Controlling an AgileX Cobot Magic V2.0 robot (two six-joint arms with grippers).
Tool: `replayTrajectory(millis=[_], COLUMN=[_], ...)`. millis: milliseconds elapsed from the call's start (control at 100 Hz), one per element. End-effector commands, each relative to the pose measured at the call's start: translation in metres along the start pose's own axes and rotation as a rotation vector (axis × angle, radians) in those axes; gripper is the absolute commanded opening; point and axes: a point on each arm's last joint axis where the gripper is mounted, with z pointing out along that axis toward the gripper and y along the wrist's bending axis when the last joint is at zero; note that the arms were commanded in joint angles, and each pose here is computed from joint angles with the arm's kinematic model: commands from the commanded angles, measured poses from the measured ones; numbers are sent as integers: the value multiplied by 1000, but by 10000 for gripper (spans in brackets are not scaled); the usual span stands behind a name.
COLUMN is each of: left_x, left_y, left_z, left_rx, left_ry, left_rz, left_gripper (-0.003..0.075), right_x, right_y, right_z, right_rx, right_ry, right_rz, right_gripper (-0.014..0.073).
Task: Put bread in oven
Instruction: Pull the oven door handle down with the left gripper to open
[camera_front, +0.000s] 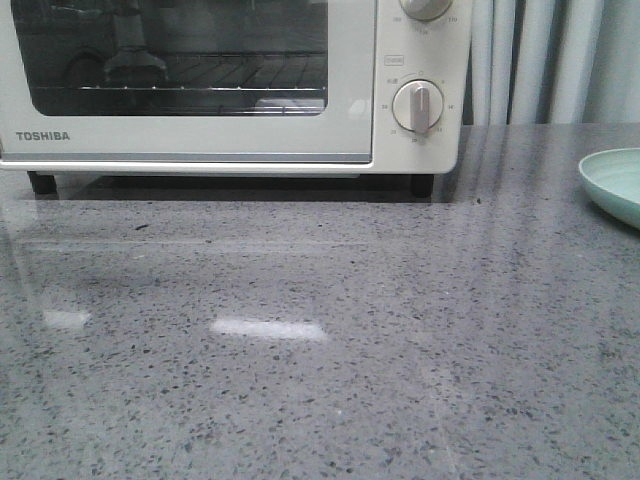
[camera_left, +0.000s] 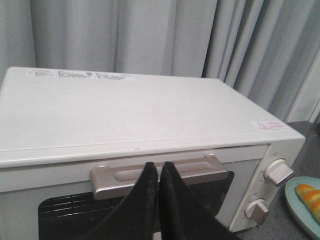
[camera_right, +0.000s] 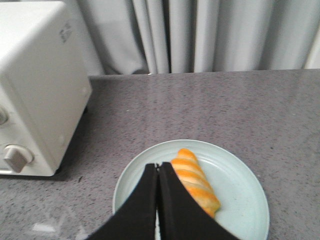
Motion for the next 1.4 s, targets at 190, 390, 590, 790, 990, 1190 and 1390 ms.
replayTrajectory(millis=[190, 390, 590, 790, 990, 1190, 1390], left_x=[-29, -30, -22, -9, 14, 34, 35], left_y=[-5, -5, -4, -3, 0, -3, -10], left_z=[56, 80, 86, 86, 79, 40, -17], left_rx=[-6, -17, -28, -38, -46, -19, 38], left_ry=[80, 150, 219, 281, 366, 354, 333], left_rz=[0, 2, 3, 9, 0, -30, -107], left_gripper=[-21, -21, -21, -21, -21, -21, -21], right_x=[-31, -31, -31, -31, -31, -28, -19], right_y=[12, 16, 16, 16, 16, 16, 15], right_z=[4, 9, 9, 9, 9, 9, 10], right_rx=[-86, -112, -112, -112, -112, -110, -103], right_ry=[-78, -61, -65, -65, -65, -36, 71], right_rz=[-53, -62, -62, -63, -63, -65, -72], right_gripper=[-70, -70, -70, -70, -70, -70, -69])
